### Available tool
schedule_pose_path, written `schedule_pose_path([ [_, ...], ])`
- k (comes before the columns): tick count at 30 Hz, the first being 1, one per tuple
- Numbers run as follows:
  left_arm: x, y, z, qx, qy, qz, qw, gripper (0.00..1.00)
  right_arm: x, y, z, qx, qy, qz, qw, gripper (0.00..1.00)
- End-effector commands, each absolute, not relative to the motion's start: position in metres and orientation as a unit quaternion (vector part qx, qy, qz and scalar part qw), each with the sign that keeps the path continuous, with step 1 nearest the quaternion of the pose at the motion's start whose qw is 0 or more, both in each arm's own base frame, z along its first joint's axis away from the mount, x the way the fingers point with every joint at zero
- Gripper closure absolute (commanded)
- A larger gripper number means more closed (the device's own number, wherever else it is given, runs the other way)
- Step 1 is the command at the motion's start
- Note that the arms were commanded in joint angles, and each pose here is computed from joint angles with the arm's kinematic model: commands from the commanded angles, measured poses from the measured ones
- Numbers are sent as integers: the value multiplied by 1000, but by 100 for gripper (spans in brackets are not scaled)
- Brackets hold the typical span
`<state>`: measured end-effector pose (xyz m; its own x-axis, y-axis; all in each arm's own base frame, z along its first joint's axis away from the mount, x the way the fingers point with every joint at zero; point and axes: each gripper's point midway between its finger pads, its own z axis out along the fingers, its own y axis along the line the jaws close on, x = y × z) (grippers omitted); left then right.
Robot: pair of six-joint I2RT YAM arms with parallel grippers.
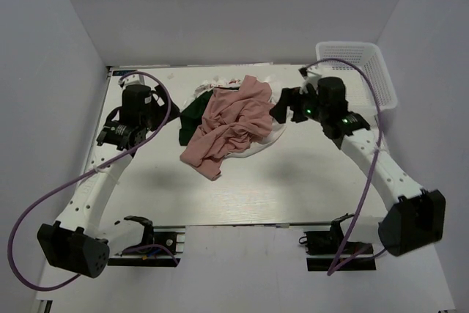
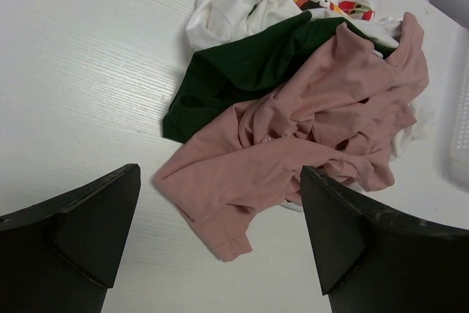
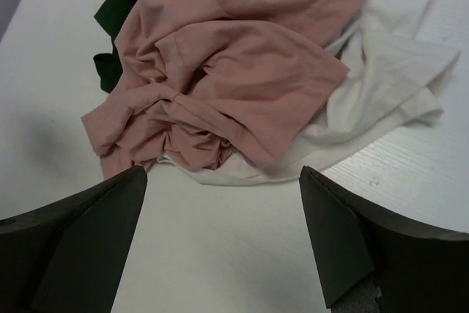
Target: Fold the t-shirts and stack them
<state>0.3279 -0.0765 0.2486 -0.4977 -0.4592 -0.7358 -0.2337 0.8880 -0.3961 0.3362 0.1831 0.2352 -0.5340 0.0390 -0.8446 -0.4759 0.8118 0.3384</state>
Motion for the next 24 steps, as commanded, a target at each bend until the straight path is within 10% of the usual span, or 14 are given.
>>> schedule_pose_path([
  [1,328,-79,241,-206,862,-128,445,0,360,224,235,-189,831,239,465,9],
  [13,323,-76,231,-213,874,-112,423,0,400,333,98,-350,857,75,371,11],
  [18,323,-70,230,-220,873,-96,425,0,417,336,115,-324,858,46,395,99],
  [24,323,-70,230,-220,873,-96,425,0,422,324,234,-272,821,61,498,100],
])
